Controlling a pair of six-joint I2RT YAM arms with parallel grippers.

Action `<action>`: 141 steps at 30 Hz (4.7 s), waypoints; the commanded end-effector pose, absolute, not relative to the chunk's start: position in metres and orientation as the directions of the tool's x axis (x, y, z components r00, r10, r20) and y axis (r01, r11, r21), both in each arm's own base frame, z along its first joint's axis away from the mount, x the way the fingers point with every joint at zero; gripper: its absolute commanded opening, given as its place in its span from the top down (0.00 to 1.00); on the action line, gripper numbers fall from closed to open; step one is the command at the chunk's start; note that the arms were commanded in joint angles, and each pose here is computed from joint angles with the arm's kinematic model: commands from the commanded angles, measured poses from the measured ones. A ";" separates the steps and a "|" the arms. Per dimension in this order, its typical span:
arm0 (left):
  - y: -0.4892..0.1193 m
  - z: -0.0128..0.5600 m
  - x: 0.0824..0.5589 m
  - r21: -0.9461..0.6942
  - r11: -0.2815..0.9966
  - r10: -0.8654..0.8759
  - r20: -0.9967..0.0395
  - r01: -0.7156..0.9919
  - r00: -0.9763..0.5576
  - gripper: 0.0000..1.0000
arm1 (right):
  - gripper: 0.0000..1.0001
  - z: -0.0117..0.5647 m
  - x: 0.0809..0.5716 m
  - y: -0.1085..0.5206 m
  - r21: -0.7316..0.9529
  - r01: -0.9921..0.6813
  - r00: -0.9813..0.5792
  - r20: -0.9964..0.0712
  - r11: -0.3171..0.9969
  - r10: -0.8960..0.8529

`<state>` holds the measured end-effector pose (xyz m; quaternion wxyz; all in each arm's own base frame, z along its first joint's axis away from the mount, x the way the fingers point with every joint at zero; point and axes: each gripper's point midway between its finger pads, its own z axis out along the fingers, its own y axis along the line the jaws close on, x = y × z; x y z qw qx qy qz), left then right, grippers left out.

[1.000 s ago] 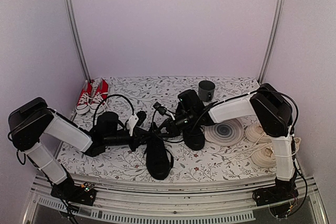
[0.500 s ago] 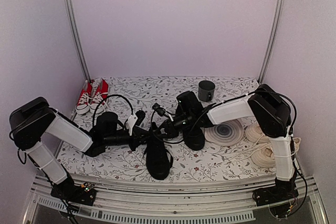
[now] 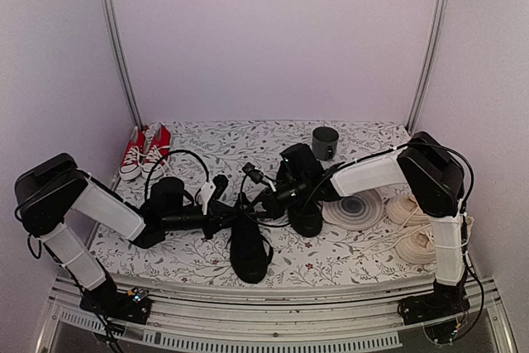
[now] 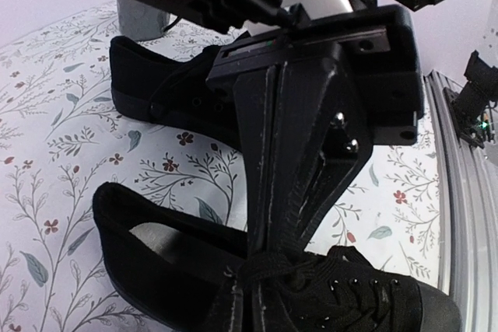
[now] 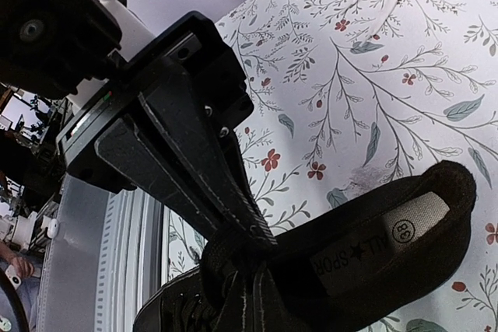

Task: Tie the shoes
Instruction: Adjust the loops with the shoelace on the shoe, then adjust the shoe at the center of the board.

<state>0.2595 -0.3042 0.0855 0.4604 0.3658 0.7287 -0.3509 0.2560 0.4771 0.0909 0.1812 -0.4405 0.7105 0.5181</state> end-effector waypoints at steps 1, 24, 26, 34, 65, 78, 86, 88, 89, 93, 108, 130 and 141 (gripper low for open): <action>-0.304 0.089 0.256 -0.164 0.475 0.215 -0.931 0.865 -0.295 0.93 | 0.99 0.117 0.267 0.469 0.532 -0.844 -0.511 -0.761 0.068 -0.401; -0.309 0.083 0.267 -0.103 0.467 0.290 -0.920 0.878 -0.262 0.94 | 0.76 0.127 0.281 0.451 0.487 -0.868 -0.485 -0.786 0.099 -0.385; -0.310 0.083 0.269 -0.098 0.464 0.293 -0.921 0.881 -0.256 0.98 | 0.79 0.127 0.286 0.447 0.469 -0.872 -0.485 -0.788 0.140 -0.380; -0.318 0.083 0.265 -0.122 0.422 0.279 -0.925 0.899 -0.257 1.00 | 0.94 0.117 0.273 0.453 0.516 -0.846 -0.523 -0.754 0.136 -0.398; -0.304 0.085 0.264 -0.150 0.471 0.243 -0.925 0.869 -0.291 1.00 | 0.65 0.106 0.261 0.477 0.529 -0.835 -0.541 -0.735 0.154 -0.409; -0.291 0.082 0.261 -0.196 0.516 0.230 -0.906 0.834 -0.356 0.83 | 0.67 0.100 0.260 0.482 0.480 -0.872 -0.461 -0.742 0.095 -0.487; -0.281 0.098 0.248 -0.135 0.499 0.211 -0.939 0.856 -0.272 0.52 | 0.62 0.141 0.261 0.470 0.424 -0.906 -0.387 -0.808 0.018 -0.444; -0.281 0.102 0.248 -0.115 0.496 0.206 -0.947 0.861 -0.246 0.51 | 0.62 0.155 0.264 0.465 0.395 -0.918 -0.371 -0.827 0.034 -0.422; -0.281 0.103 0.248 -0.110 0.495 0.207 -0.948 0.862 -0.240 0.50 | 0.61 0.159 0.268 0.462 0.376 -0.925 -0.365 -0.833 0.058 -0.416; -0.281 0.115 0.251 -0.081 0.500 0.201 -0.957 0.862 -0.207 0.48 | 0.46 0.181 0.300 0.444 0.235 -0.932 -0.331 -0.860 0.275 -0.388; -0.237 0.283 0.294 -0.171 0.662 -0.291 -0.956 0.729 0.041 0.04 | 0.01 0.340 0.361 0.356 0.203 -0.705 -0.206 -0.975 0.679 0.077; -0.260 0.069 0.304 -0.285 0.748 0.141 -0.815 0.600 -0.562 0.63 | 0.79 0.075 0.313 0.424 0.403 -0.539 -0.774 -0.584 0.740 -0.245; -0.277 0.022 0.278 -0.275 0.642 0.330 -0.743 0.715 -0.582 0.61 | 0.79 0.032 0.300 0.460 0.523 -0.587 -0.794 -0.519 0.617 -0.316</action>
